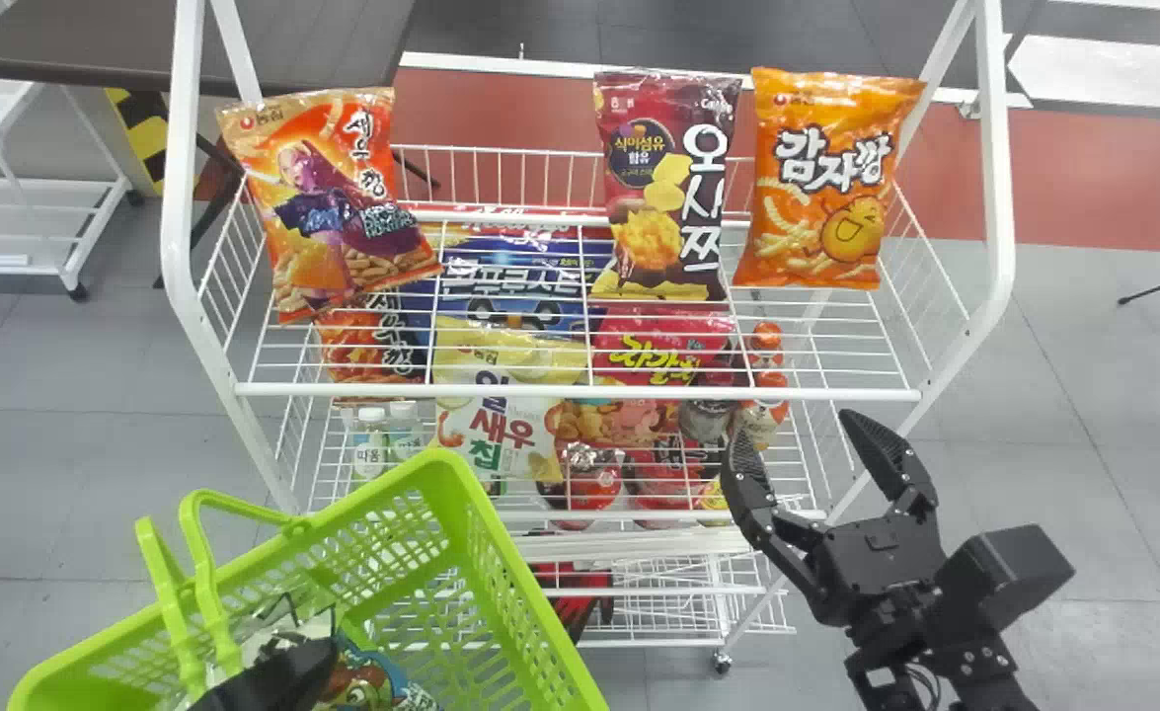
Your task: Hold basket handle with left hand then pick Gkobukchip with right hand and place into basket
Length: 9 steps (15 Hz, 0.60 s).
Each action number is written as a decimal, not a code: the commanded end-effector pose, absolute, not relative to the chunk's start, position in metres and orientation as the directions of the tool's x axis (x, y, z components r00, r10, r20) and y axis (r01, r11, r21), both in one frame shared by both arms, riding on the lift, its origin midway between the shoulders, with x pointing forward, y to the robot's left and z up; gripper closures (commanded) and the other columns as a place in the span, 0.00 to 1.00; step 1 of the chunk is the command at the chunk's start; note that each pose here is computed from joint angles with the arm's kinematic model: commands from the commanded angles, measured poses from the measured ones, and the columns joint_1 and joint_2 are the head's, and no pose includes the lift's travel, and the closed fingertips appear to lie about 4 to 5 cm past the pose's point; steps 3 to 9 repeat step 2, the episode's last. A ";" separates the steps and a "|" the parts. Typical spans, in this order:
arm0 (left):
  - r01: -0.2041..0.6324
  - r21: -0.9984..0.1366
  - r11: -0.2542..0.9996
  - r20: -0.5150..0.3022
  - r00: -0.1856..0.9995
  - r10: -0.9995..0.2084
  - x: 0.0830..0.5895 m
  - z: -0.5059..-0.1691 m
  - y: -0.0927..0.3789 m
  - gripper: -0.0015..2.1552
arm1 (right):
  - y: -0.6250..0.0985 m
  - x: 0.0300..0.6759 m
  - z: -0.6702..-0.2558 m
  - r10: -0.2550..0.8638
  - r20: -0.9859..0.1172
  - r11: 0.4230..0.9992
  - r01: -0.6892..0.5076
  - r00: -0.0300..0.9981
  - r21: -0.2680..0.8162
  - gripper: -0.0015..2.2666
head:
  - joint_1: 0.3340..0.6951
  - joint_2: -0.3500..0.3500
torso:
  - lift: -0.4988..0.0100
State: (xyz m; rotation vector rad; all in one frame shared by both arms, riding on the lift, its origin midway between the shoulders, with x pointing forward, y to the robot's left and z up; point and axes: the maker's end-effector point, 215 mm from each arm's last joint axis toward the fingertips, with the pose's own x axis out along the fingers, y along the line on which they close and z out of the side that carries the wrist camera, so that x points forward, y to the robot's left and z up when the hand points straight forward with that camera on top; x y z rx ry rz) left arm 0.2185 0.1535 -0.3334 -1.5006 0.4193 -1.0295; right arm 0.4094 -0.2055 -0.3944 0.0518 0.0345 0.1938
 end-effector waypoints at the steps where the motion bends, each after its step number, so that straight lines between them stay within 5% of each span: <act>1: 0.293 -0.929 -0.227 0.357 0.541 -0.762 0.218 -0.333 0.153 1.00 | -0.205 0.409 -0.393 0.193 -0.025 0.980 -0.192 0.981 0.054 0.03 | 1.00 0.36 | 0.98; 9: 0.295 -0.929 -0.225 0.356 0.539 -0.763 0.219 -0.333 0.153 1.00 | -0.205 0.409 -0.393 0.193 -0.025 0.980 -0.192 0.981 0.054 0.03 | 1.00 0.36 | 0.98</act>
